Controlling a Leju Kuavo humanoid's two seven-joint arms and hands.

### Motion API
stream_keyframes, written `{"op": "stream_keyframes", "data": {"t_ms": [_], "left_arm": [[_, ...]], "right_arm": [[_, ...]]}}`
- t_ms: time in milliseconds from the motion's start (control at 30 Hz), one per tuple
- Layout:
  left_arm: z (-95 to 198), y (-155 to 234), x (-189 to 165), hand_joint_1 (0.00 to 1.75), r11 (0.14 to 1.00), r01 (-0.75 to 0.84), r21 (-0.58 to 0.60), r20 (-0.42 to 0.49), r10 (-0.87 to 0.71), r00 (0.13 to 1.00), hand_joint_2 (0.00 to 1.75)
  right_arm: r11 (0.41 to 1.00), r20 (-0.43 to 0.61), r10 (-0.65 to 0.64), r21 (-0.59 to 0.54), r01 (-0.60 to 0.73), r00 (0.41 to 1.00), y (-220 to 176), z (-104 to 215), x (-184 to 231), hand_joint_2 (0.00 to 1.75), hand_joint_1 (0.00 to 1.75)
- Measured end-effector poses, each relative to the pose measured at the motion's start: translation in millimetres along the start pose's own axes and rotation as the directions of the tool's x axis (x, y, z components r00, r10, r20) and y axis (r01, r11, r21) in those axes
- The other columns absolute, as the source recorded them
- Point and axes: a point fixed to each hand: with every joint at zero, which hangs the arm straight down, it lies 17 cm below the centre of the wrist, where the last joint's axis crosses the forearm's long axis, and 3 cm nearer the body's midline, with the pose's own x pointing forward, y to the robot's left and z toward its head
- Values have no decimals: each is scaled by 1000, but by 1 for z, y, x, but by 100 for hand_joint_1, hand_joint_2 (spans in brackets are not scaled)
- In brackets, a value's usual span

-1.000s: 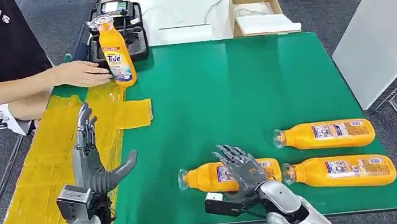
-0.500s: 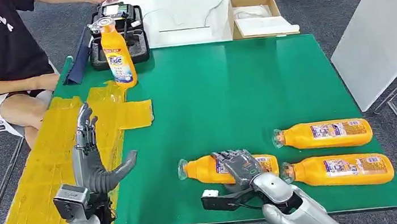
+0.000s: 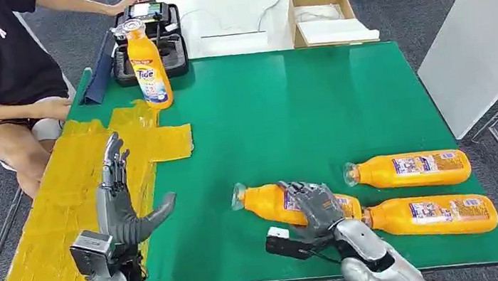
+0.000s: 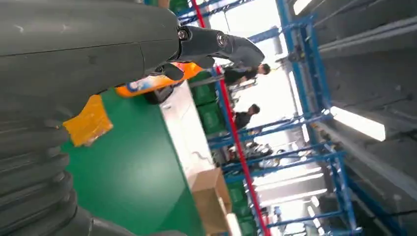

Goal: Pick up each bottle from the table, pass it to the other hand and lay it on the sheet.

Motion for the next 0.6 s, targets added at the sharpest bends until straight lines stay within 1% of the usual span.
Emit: {"op": "stream_keyframes", "data": {"t_ms": [33, 133, 233, 333, 467, 533, 600], "left_arm": [[1, -4, -1, 0, 1000, -8, -16, -7, 8, 1000, 175], [4, -13, 0, 0, 998, -25, -50, -12, 24, 1000, 175], [8, -27, 0, 0, 994, -49, -102, -26, 47, 999, 175], [13, -42, -1, 0, 983, -97, -158, -54, 89, 995, 175], [20, -60, -3, 0, 957, -178, -229, -104, 158, 982, 175], [26, -72, -5, 0, 930, -243, -277, -148, 208, 967, 175], [30, -79, -8, 0, 909, -279, -311, -177, 233, 956, 175]], "right_arm": [[997, 17, -41, -60, 42, 999, -12, -2, 10, 175, 175], [981, 48, -107, -157, 113, 993, -34, -6, 24, 175, 175], [939, 87, -171, -287, 189, 981, -66, -10, 36, 175, 175], [887, 122, -219, -389, 249, 968, -92, -7, 39, 175, 175], [815, 189, -297, -460, 352, 936, -113, -4, 48, 175, 175], [769, 228, -363, -474, 428, 904, -121, -4, 51, 175, 175], [742, 243, -406, -475, 473, 881, -123, -5, 52, 175, 175]]}}
